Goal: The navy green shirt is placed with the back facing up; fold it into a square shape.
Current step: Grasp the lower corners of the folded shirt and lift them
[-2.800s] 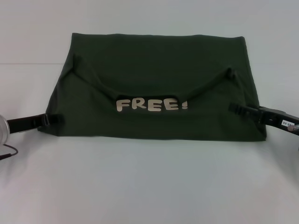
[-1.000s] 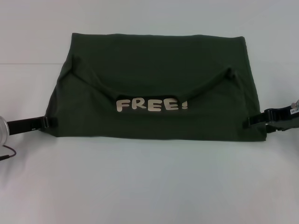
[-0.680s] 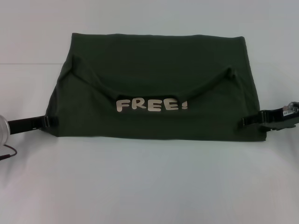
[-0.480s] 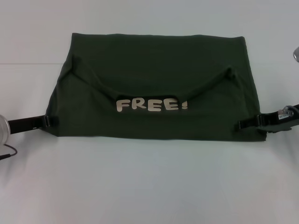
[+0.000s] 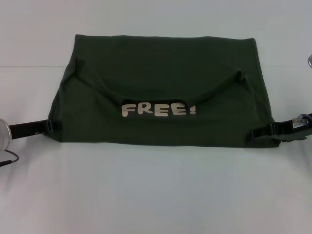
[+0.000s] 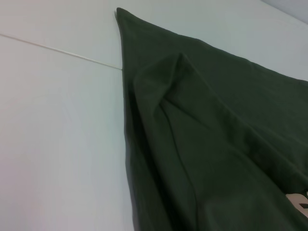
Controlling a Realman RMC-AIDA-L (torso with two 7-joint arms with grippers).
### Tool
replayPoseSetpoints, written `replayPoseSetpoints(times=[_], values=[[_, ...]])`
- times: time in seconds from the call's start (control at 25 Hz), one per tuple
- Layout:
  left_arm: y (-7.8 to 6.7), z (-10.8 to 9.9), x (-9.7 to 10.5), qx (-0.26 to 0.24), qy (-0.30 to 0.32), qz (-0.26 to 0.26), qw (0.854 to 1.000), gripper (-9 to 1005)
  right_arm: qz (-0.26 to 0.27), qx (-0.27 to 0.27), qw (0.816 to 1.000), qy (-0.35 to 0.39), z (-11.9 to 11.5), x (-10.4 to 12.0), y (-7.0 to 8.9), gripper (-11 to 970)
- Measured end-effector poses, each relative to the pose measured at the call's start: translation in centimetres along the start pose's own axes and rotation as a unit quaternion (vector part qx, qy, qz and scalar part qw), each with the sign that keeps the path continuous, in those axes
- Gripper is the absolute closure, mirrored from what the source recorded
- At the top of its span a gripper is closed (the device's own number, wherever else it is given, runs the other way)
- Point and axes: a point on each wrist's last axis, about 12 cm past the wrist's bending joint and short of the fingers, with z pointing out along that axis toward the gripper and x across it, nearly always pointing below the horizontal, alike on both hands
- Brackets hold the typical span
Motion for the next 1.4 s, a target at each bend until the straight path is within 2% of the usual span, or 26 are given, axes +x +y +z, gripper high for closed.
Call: replayPoseSetpoints(times=[0.72, 1.16, 1.4], values=[[-0.05, 0.02, 0.13, 0.002, 0.000, -0.002, 1.000, 986, 0.003, -0.010, 1.000, 0.001, 0.25, 0.04, 0.49, 62], [-0.14, 0.04, 0.06, 0.004, 0.001, -0.002, 1.000, 984, 0.002, -0.007, 1.000, -0.001, 0.09, 0.04, 0.30, 213], [-0.16, 0.06, 0.03, 0.004, 0.000, -0.002, 1.000, 983, 0.002, -0.006, 1.000, -0.001, 0.05, 0.05, 0.21, 419]])
